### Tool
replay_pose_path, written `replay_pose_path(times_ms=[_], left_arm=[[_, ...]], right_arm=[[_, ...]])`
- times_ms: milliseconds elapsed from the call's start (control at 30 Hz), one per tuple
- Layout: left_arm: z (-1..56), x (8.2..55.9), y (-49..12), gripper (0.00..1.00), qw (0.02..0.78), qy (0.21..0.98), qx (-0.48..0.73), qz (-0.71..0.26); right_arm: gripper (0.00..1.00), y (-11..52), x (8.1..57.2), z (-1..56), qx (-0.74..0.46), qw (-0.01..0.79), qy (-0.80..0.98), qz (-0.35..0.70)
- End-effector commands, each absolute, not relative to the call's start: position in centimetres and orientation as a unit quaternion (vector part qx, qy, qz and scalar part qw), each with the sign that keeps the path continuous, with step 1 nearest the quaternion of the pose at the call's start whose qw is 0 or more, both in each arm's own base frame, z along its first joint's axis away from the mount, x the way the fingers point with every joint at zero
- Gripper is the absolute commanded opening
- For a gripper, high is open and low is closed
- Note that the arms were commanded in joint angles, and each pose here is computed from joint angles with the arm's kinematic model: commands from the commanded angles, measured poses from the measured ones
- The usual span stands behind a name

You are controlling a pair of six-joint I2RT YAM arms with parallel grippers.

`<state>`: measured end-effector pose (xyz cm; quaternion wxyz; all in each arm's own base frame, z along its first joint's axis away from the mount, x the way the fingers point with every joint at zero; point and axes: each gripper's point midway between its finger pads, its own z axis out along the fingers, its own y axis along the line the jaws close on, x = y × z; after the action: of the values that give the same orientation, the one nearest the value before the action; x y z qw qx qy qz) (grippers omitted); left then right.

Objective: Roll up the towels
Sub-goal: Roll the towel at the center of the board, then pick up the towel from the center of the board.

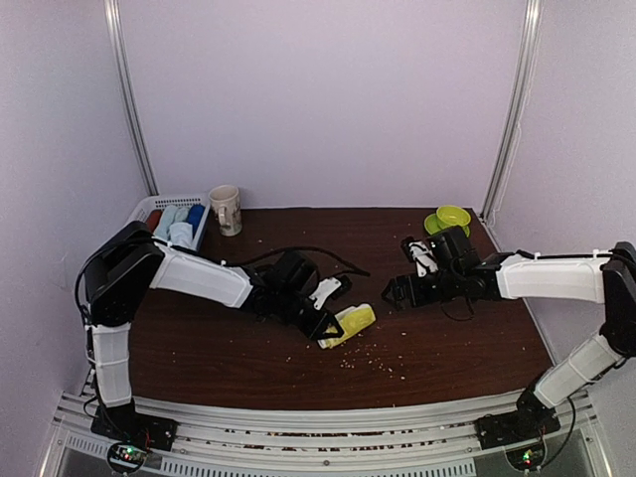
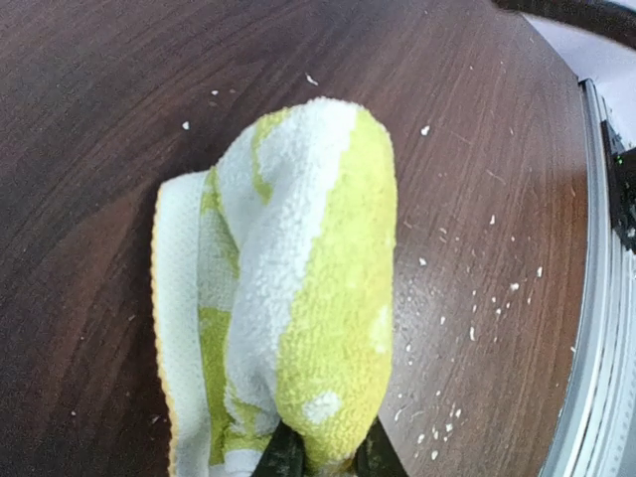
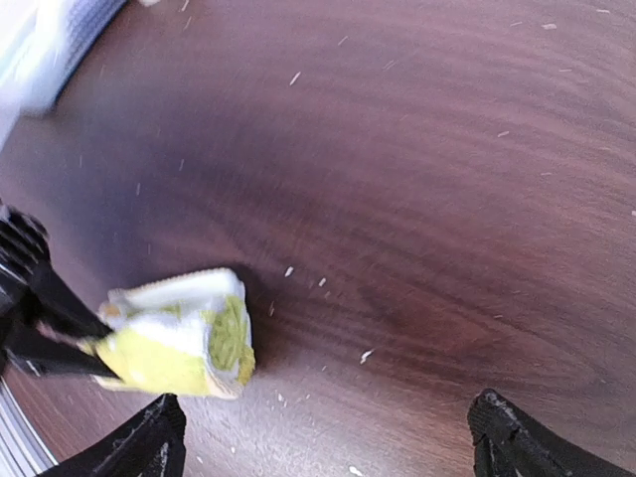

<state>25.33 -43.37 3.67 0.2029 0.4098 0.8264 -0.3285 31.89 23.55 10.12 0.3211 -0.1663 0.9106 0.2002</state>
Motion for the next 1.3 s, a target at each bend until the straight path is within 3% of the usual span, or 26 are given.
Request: replay_pose_path(times_ms=[0,500,600,1267], left_arm=[[-3.1,23.4,-40.6,0.0,0.088,0.89,0.346,-0.285],[-4.6,24.3,-42.5,0.0,0.071,0.91,0.256,-0.318],[-5.0,24.6,-42.3,0.0,0.073,0.915,0.247,-0.311],[-5.1,24.6,-42.4,0.0,0.077,0.912,0.241,-0.322]], right_arm=[[1.0,21.9,34.0,13.6,-0.058,0.383,0.897,0.213],[1.0,25.2,30.9,8.7,0.071,0.285,0.846,0.444],[0.96,26.1,30.5,7.9,0.083,0.263,0.835,0.477],[0.86,33.1,30.0,3.2,0.123,0.174,0.8,0.561]])
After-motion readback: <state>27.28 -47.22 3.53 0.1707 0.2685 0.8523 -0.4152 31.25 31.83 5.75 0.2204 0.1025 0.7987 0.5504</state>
